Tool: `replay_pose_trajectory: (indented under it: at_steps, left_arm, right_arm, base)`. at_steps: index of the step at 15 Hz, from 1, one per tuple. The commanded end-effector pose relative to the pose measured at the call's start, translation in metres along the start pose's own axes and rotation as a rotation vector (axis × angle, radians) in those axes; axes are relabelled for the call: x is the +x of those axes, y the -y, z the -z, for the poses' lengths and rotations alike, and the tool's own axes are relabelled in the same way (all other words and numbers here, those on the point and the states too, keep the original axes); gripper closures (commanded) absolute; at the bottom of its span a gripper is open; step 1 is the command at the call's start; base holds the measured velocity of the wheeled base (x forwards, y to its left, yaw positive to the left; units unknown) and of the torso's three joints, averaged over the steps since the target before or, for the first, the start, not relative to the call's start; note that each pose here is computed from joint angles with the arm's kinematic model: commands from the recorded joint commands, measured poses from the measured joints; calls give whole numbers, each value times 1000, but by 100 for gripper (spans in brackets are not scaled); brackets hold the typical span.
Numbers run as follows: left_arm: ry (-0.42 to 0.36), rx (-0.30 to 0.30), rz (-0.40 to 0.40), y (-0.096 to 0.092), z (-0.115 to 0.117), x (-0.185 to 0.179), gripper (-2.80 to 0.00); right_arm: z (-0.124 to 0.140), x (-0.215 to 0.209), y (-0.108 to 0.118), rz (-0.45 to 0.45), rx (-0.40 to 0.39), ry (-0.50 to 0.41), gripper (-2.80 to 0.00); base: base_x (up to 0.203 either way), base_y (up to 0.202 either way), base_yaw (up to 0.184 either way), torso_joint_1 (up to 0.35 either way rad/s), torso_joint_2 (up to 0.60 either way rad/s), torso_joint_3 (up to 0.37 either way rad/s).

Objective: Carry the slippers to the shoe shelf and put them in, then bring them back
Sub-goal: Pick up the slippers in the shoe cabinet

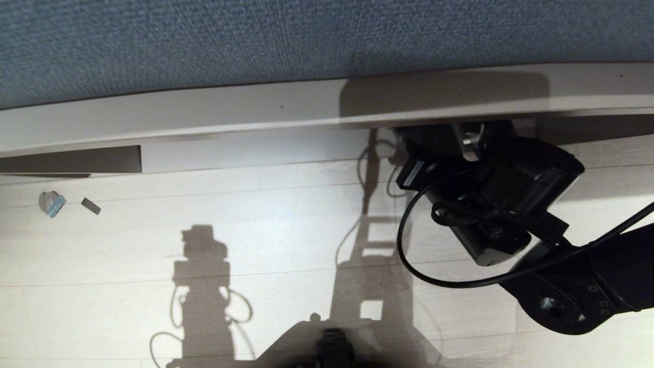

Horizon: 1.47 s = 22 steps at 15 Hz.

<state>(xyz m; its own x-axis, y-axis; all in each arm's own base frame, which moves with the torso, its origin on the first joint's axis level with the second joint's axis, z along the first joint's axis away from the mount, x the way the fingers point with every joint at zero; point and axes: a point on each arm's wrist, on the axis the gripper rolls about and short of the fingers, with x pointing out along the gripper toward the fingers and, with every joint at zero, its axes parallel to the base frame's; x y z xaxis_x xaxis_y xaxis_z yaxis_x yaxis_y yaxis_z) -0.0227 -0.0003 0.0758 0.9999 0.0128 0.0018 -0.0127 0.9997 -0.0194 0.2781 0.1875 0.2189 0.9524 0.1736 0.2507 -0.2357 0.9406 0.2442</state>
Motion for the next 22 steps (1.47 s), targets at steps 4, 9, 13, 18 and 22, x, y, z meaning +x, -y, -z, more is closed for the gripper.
replay_pose_trajectory:
  at_steps: [4,9,13,18,22]
  left_arm:
    - [0,-1,-1,0,0,0,0]
    - [0,-1,-1,0,0,0,0]
    - [0,1,-1,0,0,0,0]
    - [0,1,-1,0,0,0,0]
    - [0,1,-1,0,0,0,0]
  right_arm:
    - [6,29,-12,1,8,55,0]
    - [22,62,-18,-2,17,90,0]
    - [34,79,-22,3,-14,104,0]
    - [41,96,-19,108,-71,114,0]
    - [39,105,-12,160,-79,115,0]
  base:
    - [0,0,0,0,0,0]
    - [0,0,0,0,0,0]
    - [0,0,0,0,0,0]
    - [0,0,0,0,0,0]
    - [0,0,0,0,0,0]
